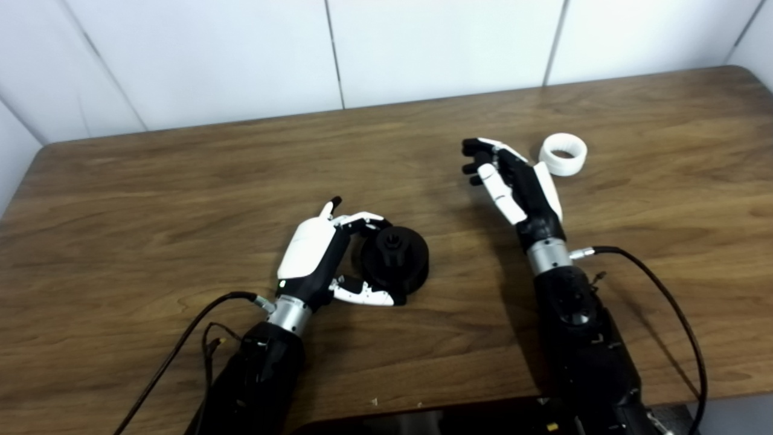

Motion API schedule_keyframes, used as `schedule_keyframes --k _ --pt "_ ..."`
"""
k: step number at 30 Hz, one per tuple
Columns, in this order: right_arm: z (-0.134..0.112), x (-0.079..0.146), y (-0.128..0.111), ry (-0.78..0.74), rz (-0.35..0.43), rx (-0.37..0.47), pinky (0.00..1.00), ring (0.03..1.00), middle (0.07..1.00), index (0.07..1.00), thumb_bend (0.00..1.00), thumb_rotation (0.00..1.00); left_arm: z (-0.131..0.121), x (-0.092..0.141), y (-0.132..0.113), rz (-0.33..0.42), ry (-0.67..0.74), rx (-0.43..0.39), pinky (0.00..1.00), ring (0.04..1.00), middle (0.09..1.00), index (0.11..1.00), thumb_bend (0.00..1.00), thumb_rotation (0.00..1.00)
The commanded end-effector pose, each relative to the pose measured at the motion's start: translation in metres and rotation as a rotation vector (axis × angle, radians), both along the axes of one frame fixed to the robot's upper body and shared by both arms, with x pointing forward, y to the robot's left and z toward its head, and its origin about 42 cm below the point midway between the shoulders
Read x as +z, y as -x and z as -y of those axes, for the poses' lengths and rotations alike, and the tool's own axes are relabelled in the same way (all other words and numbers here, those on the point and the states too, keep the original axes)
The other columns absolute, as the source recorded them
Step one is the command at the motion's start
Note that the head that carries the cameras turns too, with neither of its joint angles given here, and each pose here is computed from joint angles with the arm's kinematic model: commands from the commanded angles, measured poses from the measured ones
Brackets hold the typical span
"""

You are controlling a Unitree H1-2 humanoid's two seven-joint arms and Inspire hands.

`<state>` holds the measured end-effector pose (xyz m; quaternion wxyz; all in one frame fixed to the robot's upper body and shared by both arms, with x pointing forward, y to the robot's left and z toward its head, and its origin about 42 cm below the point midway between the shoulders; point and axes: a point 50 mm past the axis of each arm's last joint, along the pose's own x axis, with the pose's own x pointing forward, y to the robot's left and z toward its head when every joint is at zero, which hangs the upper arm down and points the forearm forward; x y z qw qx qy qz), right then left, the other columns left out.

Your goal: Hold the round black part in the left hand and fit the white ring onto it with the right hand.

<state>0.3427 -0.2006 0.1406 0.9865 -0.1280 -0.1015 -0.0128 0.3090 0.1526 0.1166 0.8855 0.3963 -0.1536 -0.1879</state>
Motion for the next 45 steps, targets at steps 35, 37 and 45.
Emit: schedule_keyframes --k 35,37,45 --pt "0.089 0.105 -0.056 0.608 0.294 -0.192 0.62 0.751 0.765 0.726 0.57 0.40 -0.006 -0.003 0.003 -0.025 -0.023 -0.059 1.00 0.728 0.617 0.646 0.99 0.27" --pt "0.094 0.110 -0.058 0.640 0.300 -0.206 0.62 0.755 0.770 0.731 0.57 0.40 -0.006 -0.003 0.002 -0.025 -0.022 -0.056 1.00 0.729 0.618 0.646 0.99 0.27" --pt "0.117 0.129 -0.064 0.735 0.272 -0.250 0.68 0.811 0.814 0.772 0.59 0.50 -0.008 -0.005 0.002 -0.025 -0.028 -0.051 1.00 0.732 0.619 0.647 1.00 0.29"
